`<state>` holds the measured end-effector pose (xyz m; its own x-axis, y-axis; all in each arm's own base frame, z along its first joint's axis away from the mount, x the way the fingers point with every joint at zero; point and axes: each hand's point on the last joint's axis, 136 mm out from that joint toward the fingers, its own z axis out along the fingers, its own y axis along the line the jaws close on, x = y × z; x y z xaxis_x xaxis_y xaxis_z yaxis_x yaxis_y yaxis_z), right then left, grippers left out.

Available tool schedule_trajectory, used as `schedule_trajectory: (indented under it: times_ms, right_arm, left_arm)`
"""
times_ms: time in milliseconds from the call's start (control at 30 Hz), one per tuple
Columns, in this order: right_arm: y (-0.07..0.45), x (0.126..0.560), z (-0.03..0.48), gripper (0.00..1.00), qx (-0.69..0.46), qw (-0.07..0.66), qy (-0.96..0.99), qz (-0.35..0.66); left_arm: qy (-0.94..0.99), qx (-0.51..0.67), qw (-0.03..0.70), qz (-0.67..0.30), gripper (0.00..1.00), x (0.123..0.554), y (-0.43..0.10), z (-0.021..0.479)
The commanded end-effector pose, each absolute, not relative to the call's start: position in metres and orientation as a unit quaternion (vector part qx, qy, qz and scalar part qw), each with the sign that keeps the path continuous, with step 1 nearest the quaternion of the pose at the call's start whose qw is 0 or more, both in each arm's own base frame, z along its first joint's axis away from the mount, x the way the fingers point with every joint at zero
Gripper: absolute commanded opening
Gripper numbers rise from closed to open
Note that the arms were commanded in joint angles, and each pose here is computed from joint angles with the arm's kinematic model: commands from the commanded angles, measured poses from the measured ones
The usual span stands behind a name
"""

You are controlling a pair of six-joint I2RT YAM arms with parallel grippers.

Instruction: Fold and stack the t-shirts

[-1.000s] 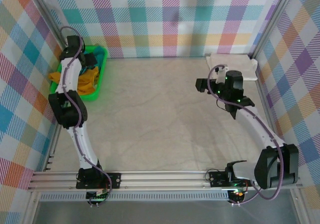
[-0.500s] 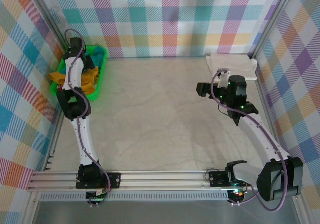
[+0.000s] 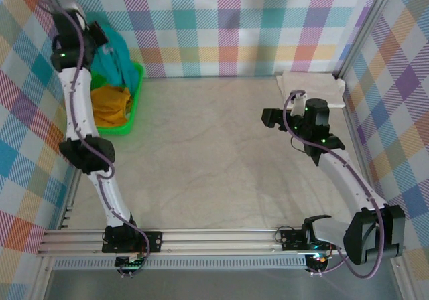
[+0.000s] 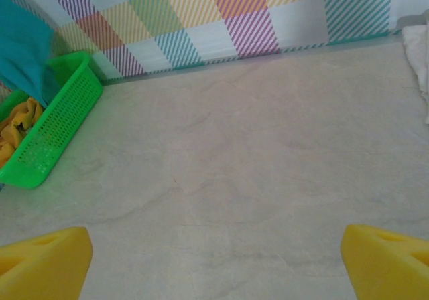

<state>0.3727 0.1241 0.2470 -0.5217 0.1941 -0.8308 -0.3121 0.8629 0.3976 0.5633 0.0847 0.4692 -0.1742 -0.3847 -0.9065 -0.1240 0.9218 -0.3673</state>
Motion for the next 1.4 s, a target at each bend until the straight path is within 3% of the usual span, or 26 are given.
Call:
schedule_trajectory:
  times_ms: [0,133,267,400,533,567,633,667,733,833,1000,1100,1367]
  right_arm:
    - [0.132,0.382,0.280,0.95,-0.046,0.521,0.806,0.278]
    - [0.131,0.388,0.287,0.95,-0.051,0.529,0.804,0.269]
    - [0.126,0.389,0.293,0.95,-0.047,0.541,0.800,0.257]
    - [0.122,0.388,0.297,0.96,-0.040,0.550,0.797,0.249]
    - [0.115,0.383,0.298,0.96,-0.023,0.552,0.798,0.240]
    - [0.113,0.382,0.297,0.96,-0.017,0.552,0.799,0.237]
    - [0.109,0.377,0.292,0.96,-0.011,0.551,0.802,0.232]
    - [0.108,0.375,0.289,0.97,-0.008,0.550,0.803,0.229]
    - [0.102,0.373,0.280,0.97,0.000,0.546,0.809,0.216]
    - [0.098,0.371,0.272,0.98,0.001,0.534,0.822,0.200]
    - [0.086,0.367,0.251,1.00,0.032,0.503,0.845,0.177]
    - [0.091,0.366,0.226,0.99,0.056,0.455,0.865,0.205]
    - [0.082,0.348,0.137,0.93,0.180,0.291,0.910,0.236]
  left_arm:
    - [0.674,-0.062,0.704,-0.213,0.00,0.500,-0.002,0.589]
    - [0.637,0.035,0.718,-0.279,0.00,0.444,-0.093,0.634]
    - [0.634,0.084,0.686,-0.346,0.00,0.407,-0.160,0.639]
    - [0.680,0.103,0.633,-0.356,0.00,0.401,-0.208,0.598]
    - [0.739,0.070,0.560,-0.367,0.00,0.434,-0.228,0.510]
    - [0.753,0.066,0.545,-0.363,0.10,0.441,-0.231,0.483]
    - [0.788,0.057,0.513,-0.335,0.47,0.459,-0.233,0.415]
    - [0.808,0.048,0.499,-0.308,0.55,0.465,-0.228,0.381]
    - [0.843,0.031,0.472,-0.256,0.69,0.471,-0.215,0.318]
    - [0.858,0.001,0.457,-0.233,0.76,0.458,-0.199,0.271]
    - [0.858,-0.053,0.460,-0.222,0.78,0.412,-0.168,0.249]
    - [0.896,-0.033,0.395,-0.200,0.79,0.381,-0.168,0.218]
    - [0.921,0.053,0.295,-0.248,0.73,0.337,-0.250,0.130]
